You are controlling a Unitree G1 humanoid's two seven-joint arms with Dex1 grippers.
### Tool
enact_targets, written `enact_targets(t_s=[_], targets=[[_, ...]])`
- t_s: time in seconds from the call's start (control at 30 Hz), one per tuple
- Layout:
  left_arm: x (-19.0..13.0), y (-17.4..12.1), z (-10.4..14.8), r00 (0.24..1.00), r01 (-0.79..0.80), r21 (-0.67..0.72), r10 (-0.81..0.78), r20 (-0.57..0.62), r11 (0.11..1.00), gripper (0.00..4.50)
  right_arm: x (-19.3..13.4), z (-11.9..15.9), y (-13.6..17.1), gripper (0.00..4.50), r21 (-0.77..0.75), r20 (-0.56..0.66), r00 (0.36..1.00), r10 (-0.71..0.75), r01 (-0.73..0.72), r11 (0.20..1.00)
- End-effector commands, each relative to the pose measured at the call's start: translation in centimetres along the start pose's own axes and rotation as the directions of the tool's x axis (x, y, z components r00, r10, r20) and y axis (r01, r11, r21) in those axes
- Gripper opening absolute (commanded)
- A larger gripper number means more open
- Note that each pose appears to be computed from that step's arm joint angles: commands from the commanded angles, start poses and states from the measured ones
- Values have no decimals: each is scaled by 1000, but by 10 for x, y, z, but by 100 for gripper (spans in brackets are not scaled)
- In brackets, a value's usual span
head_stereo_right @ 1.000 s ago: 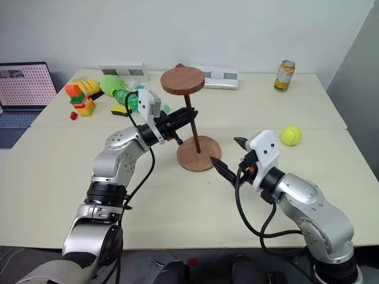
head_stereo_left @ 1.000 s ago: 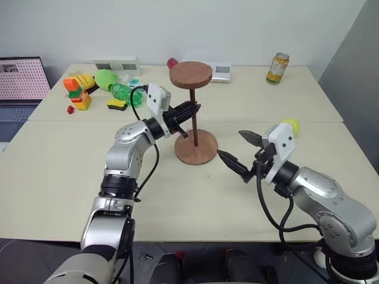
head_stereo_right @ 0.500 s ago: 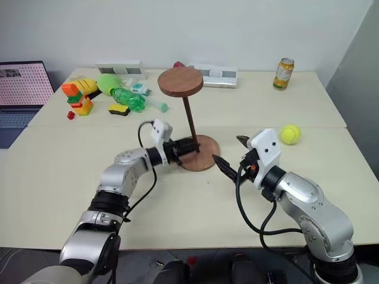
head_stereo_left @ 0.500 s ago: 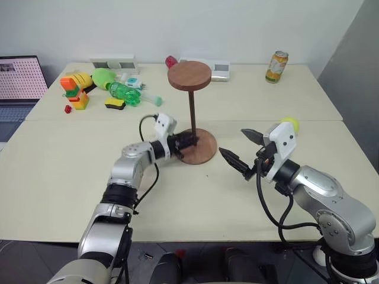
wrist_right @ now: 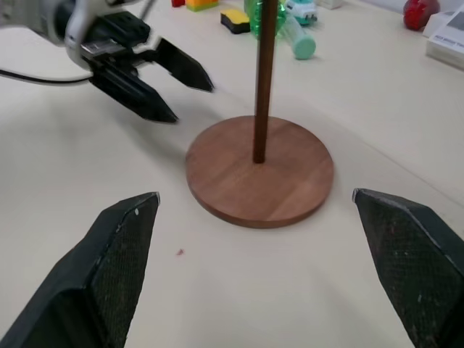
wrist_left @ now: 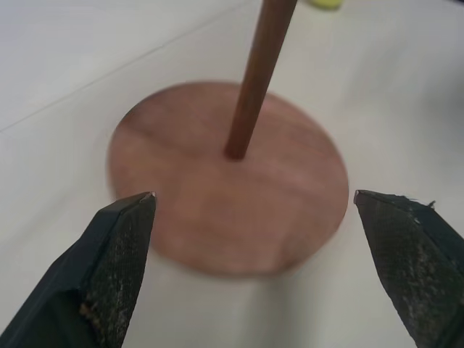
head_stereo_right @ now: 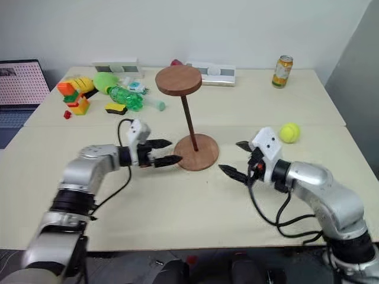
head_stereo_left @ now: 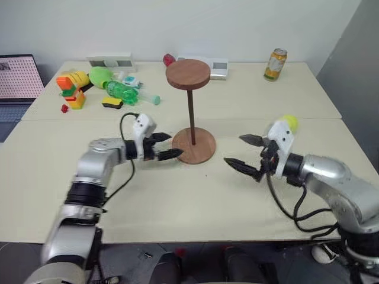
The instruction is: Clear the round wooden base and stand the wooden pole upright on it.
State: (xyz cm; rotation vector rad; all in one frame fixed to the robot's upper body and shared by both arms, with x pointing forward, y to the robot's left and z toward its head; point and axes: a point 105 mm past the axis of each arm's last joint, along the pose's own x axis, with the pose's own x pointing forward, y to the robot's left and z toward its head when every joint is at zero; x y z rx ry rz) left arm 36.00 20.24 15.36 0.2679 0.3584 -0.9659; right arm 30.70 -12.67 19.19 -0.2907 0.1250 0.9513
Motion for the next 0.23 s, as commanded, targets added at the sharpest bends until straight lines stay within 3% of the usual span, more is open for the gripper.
enact_targets(t_s=[0.03, 0.13, 0.23], targets=[[-36, 14, 10, 996, -66, 93, 71, -55, 994, 449, -14, 3, -23, 450, 8, 18, 1000, -18, 18, 1000], [-56, 18, -3, 987, -96, 130, 112, -119, 987, 449, -16, -6, -26, 450, 45, 12, 999, -34, 33, 998], [-55, 24, 0, 983, -139, 162, 156, -100, 977, 449, -10, -13, -20, 450, 49, 16, 1000, -26, 25, 998]])
